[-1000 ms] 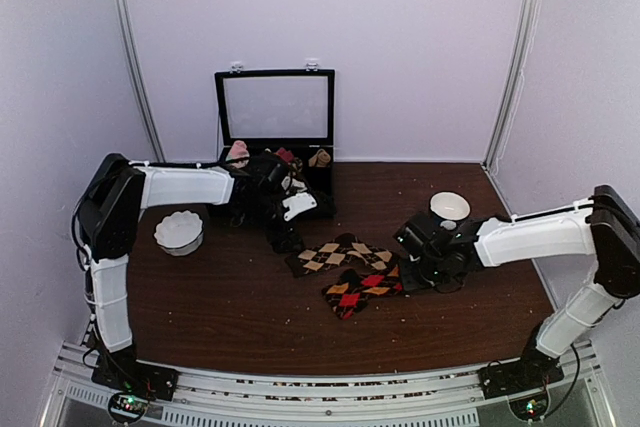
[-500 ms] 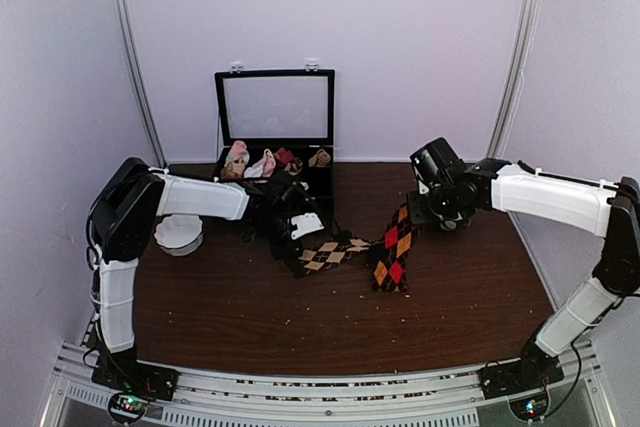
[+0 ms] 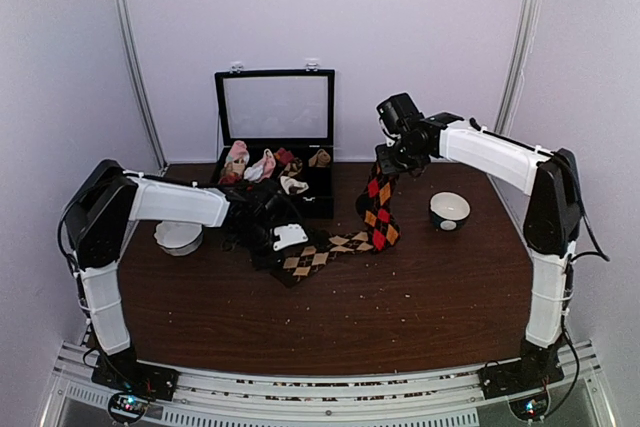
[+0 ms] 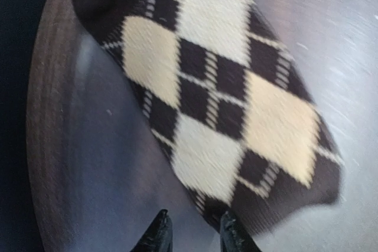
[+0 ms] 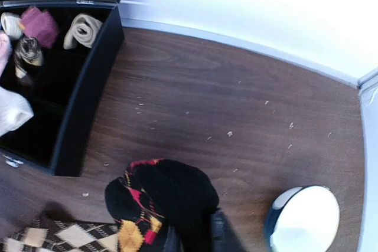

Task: Roll the socks
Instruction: Place the sock at the center of the board, then pick up the sock from the center of the board.

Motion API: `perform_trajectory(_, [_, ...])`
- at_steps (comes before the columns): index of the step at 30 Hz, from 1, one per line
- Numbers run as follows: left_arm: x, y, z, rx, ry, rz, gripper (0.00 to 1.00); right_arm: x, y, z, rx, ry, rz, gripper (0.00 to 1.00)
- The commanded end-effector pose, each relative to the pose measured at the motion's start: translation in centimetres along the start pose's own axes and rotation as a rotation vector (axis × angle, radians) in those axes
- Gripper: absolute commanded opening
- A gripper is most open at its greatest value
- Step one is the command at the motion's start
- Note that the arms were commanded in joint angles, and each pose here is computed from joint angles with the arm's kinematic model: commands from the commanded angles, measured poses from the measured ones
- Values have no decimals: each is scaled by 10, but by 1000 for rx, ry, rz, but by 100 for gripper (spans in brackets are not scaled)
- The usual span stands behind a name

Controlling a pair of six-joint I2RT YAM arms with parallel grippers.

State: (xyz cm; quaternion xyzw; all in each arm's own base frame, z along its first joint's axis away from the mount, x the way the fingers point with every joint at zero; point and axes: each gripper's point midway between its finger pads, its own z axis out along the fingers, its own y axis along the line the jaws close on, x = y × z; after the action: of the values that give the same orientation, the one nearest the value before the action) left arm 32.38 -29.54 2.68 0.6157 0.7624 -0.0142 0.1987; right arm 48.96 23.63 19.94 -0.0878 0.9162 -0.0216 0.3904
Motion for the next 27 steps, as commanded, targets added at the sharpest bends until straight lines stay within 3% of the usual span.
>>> perform_trajectory(1, [7,-22,-26,86,-28,35,33,-20,-15,8,108,-37,-36,27])
perform_trajectory(3, [9,-32,-35,128,-38,50,37,-30,-13,5,115,-61,-35,37])
perform_trajectory(5, [8,-36,-46,137,-56,65,42,-37,-10,-2,122,-85,-47,59])
perform_trajectory(9, [9,-28,-73,101,-99,85,53,-32,12,-28,104,-125,-109,77])
perform_trajectory(12, [13,-16,-96,118,-137,30,57,-9,54,-65,9,-177,-193,80])
perform_trajectory(20, [59,28,-133,137,-203,-180,58,144,207,-131,-380,-286,-606,86])
perform_trajectory(23, [76,32,-140,94,-181,-176,59,163,235,-131,-473,-265,-630,84])
perform_trajectory(27, [87,34,-142,52,-152,-185,59,158,260,-130,-526,-259,-646,82])
